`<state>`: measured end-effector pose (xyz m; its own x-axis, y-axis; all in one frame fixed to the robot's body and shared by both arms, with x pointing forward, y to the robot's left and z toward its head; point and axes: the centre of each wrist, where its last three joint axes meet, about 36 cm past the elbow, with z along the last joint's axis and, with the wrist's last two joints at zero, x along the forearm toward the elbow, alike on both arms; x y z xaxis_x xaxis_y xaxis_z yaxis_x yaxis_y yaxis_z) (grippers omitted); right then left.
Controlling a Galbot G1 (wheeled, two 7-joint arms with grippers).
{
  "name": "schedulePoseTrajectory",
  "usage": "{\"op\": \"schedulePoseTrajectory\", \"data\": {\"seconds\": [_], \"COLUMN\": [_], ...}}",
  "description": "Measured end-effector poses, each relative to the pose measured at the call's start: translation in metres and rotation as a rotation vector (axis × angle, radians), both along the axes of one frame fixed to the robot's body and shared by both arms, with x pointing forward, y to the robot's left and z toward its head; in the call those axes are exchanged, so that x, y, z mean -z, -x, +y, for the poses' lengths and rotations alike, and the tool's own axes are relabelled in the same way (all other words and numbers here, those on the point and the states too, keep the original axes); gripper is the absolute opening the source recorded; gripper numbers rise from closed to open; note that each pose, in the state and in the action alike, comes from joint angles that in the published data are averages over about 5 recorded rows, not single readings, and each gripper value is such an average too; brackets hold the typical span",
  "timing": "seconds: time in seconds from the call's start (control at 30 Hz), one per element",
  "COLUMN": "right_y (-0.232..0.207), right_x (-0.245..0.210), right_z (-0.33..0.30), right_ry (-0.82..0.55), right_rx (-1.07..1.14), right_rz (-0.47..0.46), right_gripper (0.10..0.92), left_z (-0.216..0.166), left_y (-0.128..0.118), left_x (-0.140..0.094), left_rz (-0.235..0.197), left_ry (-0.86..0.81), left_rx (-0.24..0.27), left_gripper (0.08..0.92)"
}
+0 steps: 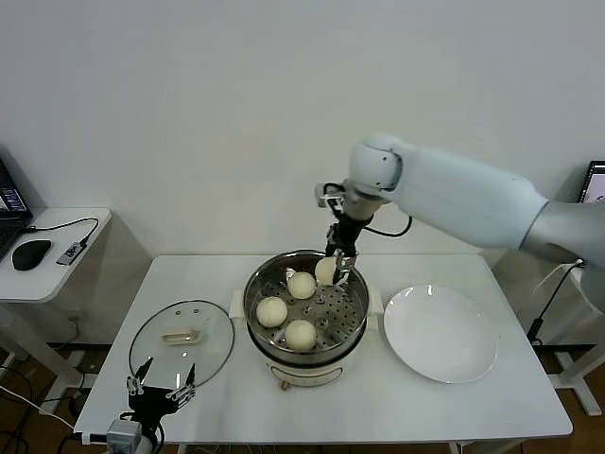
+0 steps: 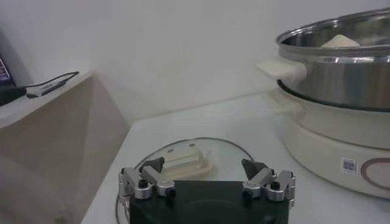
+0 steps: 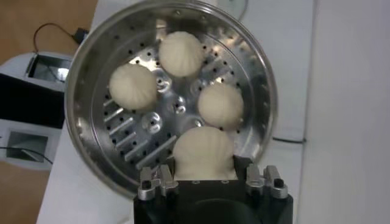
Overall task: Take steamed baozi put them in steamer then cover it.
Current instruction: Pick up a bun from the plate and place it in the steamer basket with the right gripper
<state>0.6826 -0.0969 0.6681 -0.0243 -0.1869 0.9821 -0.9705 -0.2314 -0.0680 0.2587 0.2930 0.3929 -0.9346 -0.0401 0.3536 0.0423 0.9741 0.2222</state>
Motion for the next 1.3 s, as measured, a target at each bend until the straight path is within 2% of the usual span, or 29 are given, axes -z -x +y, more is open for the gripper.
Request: {"op": "schedulePoseTrajectory", "data": {"seconds": [0.43, 0.93, 1.03, 1.2, 1.3], "right_y": [0.006, 0.009, 0.01, 0.01, 0.01], "right_x": [0.039, 0.07, 0.073, 0.067, 0.056], "right_z": [0.019, 0.021, 0.018, 0.012, 0.005], "right_ry": [0.099, 0.145, 0.144, 0.13, 0.116], "right_rx": [-0.039, -0.044, -0.039, -0.026, -0.017], "right_rz": [0.018, 0.035, 0.033, 0.022, 0.01], "right_gripper": [0.594, 0.603, 0.64, 0.772, 0.814], "left_z": [0.002, 0.002, 0.002, 0.001, 0.0], "left_y": [-0.001, -0.001, -0.001, -0.001, -0.002], "left_x": [-0.004, -0.002, -0.002, -0.002, -0.003], "left_rz": [-0.008, -0.001, 0.0, 0.003, 0.003], "left_ry": [-0.007, 0.005, 0.006, 0.01, 0.016], "left_rx": [0.006, 0.003, 0.003, 0.005, 0.005], "left_gripper": [0.823, 0.823, 0.823, 0.823, 0.823]}}
